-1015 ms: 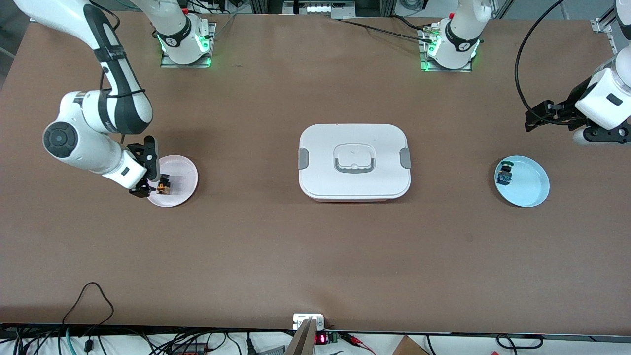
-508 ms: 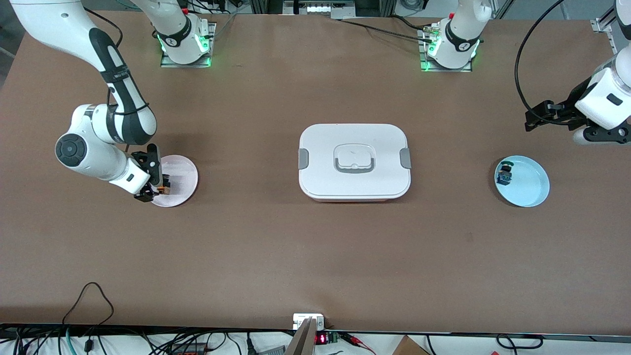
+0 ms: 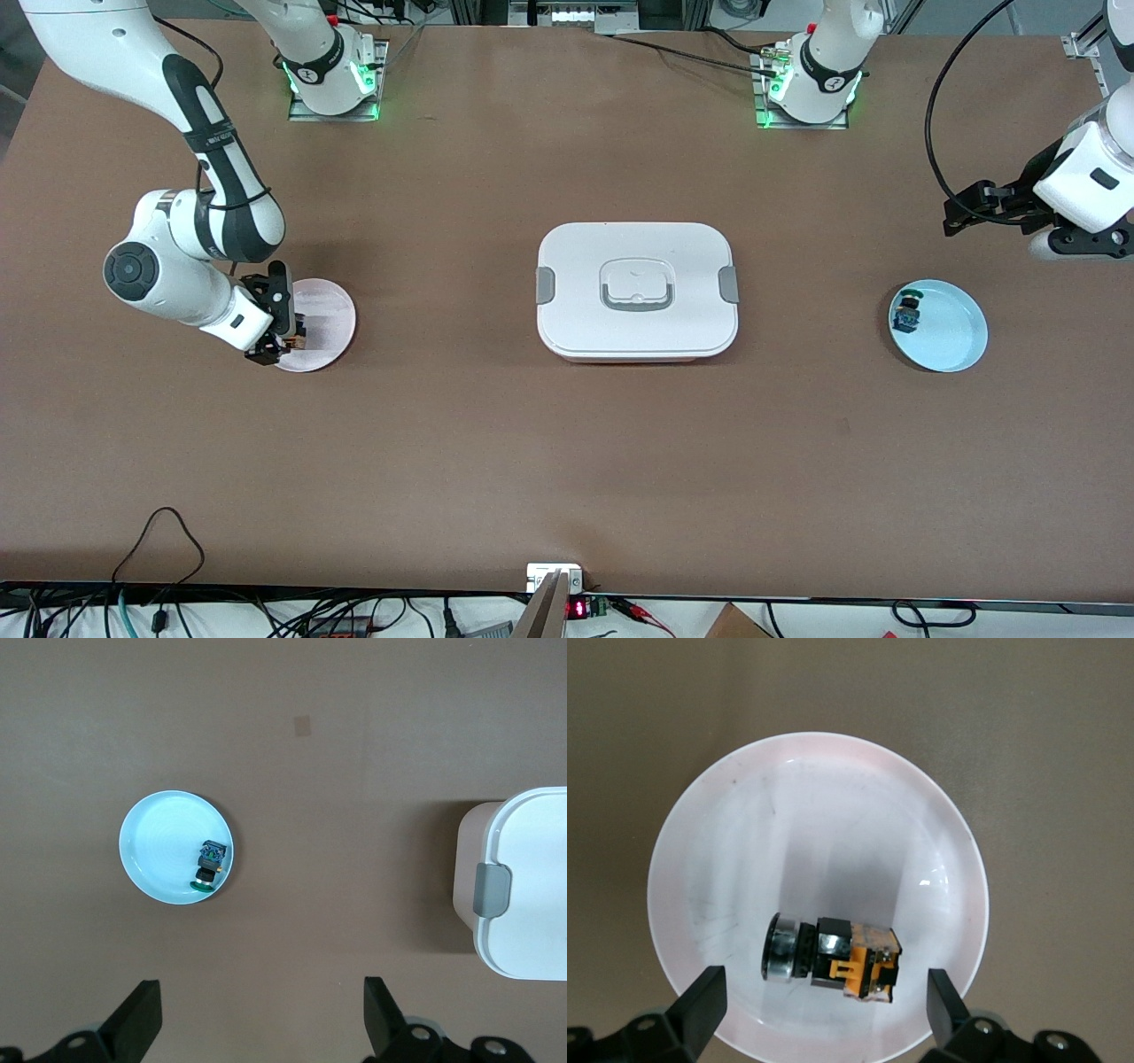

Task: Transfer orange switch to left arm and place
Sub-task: 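Close the right gripper on the orange switch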

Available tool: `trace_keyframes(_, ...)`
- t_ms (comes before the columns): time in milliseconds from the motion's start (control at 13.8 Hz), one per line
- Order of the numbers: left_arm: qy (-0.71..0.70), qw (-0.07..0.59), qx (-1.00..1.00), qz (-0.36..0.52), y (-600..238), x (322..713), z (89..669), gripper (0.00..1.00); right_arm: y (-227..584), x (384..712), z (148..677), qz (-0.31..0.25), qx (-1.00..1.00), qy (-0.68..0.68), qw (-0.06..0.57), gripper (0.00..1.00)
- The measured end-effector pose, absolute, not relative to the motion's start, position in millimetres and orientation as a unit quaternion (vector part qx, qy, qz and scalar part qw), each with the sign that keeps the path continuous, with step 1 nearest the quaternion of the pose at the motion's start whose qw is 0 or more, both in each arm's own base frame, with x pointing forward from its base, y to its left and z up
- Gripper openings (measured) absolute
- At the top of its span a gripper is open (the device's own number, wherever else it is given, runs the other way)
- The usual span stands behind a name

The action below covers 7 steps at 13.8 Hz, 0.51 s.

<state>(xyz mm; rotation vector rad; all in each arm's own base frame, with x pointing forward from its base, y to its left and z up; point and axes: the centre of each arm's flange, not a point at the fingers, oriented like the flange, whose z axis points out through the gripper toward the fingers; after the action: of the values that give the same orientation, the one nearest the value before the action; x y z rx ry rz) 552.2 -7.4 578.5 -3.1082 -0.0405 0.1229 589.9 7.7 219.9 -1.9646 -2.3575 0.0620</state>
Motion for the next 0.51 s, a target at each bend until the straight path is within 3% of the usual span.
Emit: trace_keyframes(508,-0.013,0.015,-0.999,0.040,-7,552,579,1.00,8,591,193,0.014,-0.641,-0.767,0.031,1.00)
